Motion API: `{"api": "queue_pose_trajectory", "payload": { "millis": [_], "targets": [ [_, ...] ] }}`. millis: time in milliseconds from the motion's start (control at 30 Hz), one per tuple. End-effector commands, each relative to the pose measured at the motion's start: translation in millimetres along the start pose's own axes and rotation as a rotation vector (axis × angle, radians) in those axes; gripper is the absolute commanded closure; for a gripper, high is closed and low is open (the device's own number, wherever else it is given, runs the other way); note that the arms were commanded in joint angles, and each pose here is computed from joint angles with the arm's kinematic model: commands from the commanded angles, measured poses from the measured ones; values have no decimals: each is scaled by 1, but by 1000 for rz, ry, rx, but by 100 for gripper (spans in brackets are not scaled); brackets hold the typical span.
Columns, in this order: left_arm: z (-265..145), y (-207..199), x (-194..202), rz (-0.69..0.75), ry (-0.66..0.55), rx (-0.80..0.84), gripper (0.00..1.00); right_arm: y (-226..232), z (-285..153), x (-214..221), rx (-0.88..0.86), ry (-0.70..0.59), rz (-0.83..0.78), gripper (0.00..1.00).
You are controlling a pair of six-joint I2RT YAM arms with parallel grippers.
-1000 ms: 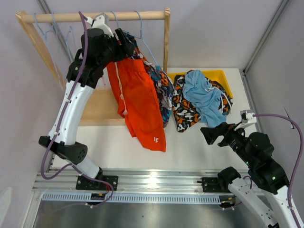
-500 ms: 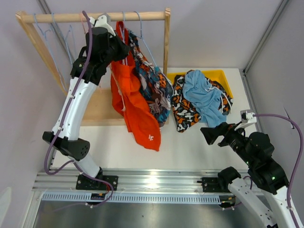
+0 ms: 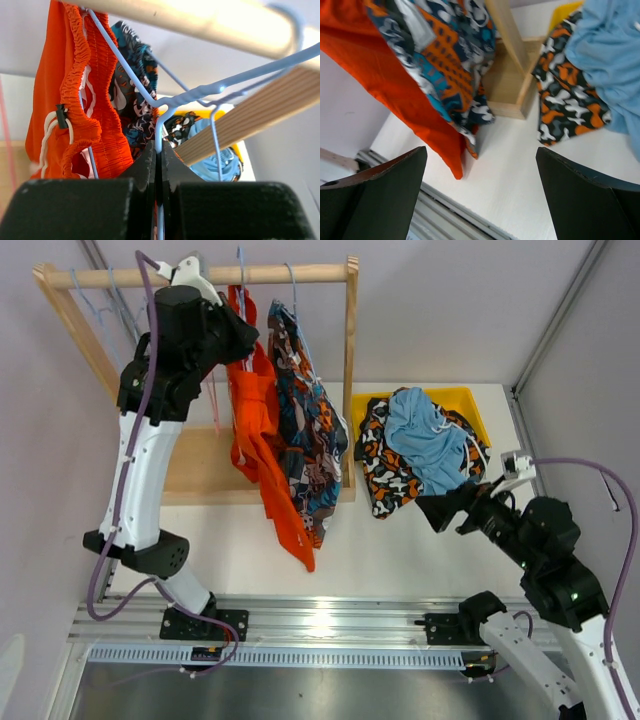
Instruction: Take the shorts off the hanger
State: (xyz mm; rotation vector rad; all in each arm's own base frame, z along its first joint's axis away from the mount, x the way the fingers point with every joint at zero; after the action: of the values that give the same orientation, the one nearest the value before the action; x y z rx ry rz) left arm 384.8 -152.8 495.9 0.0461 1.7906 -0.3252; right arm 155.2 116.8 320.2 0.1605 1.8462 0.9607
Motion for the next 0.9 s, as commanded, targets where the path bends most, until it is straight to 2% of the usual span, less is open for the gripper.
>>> {"api": "queue_pose_trajectory", "payload": {
  "millis": [0, 100, 233, 267, 333, 367, 400, 500, 533, 667, 867],
  "targets": [
    [-61, -11, -61, -9, -214, 73, 100, 70, -2, -52, -228, -86, -56, 1],
    [-76, -13, -70, -29, -246, 93, 100, 95, 14, -78, -254, -89, -74, 1],
    [-89, -18, -72, -42, -262, 135, 100, 130, 45, -92, -262, -74, -102, 1],
    [-88, -18, -70, -43, -257, 135, 100, 153, 48, -76, -317, -24, -140, 1],
    [-94, -18, -70, -43, -259, 139, 100, 173, 76, -69, -238, -49, -190, 1],
    [-93, -17, -67, -40, -248, 136, 100, 202, 73, -40, -292, 7, -234, 1],
    [-94, -17, -66, -40, -246, 136, 100, 219, 92, -24, -271, 22, -296, 1],
    [-96, -16, -60, -37, -233, 137, 100, 254, 106, 5, -289, 49, -315, 1],
    [-96, -15, -58, -35, -228, 133, 100, 259, 122, 27, -283, 83, -332, 0],
    [-100, -12, -52, -19, -219, 127, 100, 287, 141, 63, -325, 115, -326, 1],
    [-110, -9, -46, -11, -215, 124, 100, 304, 170, 90, -331, 126, -332, 1]
  ]
}}
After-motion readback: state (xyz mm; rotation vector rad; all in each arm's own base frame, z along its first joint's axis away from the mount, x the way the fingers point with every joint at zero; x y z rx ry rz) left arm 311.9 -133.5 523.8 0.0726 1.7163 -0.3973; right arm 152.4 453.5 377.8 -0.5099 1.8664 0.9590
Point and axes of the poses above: each gripper's point midway between its finger pads, its own z axis out along the fingers, its own y axis along the line the jaws close on, x = y × z, the point moved 2 cm from there along -z, back along the fingers, and after that the axes turned 15 degrees about z, right-handed, at the moved point
